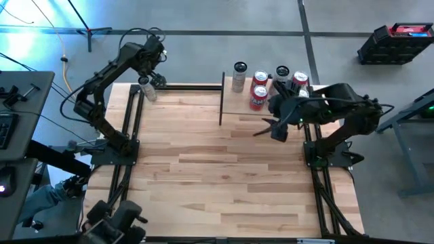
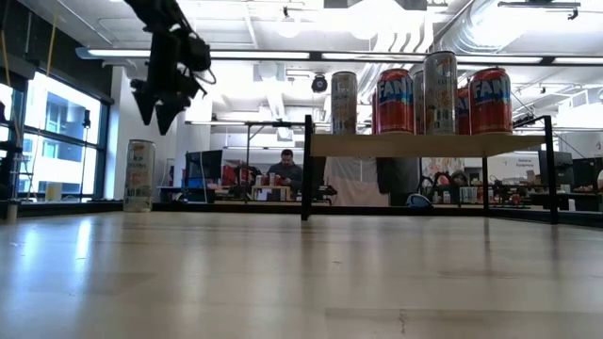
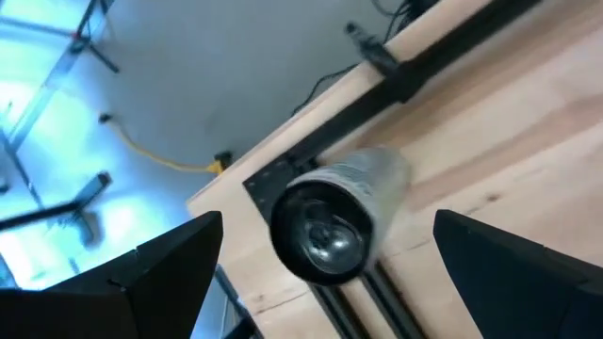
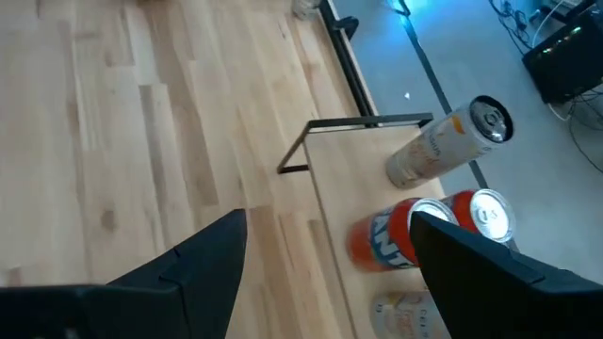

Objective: Place canned beverage on shelf
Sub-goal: Put the white soda can on the shelf aligned with the other white soda can

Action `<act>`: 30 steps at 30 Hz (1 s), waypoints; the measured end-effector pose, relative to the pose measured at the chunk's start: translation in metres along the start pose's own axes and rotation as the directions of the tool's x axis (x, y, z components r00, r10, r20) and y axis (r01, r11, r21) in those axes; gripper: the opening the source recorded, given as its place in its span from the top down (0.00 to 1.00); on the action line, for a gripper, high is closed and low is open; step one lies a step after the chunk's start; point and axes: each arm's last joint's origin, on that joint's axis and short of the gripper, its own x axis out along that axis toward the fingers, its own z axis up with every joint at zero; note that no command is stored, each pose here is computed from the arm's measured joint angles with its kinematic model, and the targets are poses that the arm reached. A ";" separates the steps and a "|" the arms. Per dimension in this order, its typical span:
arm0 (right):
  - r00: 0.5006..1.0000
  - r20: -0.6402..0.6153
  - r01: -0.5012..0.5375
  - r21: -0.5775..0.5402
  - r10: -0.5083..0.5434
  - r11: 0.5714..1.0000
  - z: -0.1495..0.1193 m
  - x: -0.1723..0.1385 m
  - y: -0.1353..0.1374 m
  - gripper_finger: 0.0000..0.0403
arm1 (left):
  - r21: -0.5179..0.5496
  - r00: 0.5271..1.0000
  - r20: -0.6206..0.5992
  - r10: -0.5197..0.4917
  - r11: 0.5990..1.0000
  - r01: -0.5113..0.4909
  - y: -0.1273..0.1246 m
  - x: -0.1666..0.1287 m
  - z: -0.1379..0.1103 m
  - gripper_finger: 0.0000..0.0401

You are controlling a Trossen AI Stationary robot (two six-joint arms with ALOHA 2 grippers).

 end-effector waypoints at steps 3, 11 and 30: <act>1.000 0.006 -0.014 0.009 0.014 1.000 -0.001 -0.002 0.004 0.30 | -0.036 0.997 -0.060 0.051 0.998 -0.053 0.008 0.015 0.002 0.06; 0.999 0.015 -0.038 0.043 0.038 0.998 -0.002 -0.006 0.011 0.30 | -0.028 0.991 -0.136 0.009 1.000 -0.013 0.017 0.027 -0.002 0.06; 0.999 0.016 -0.041 0.037 0.041 0.998 -0.002 -0.006 0.013 0.30 | -0.176 0.999 -0.035 -0.002 0.984 -0.004 0.021 0.017 0.002 0.06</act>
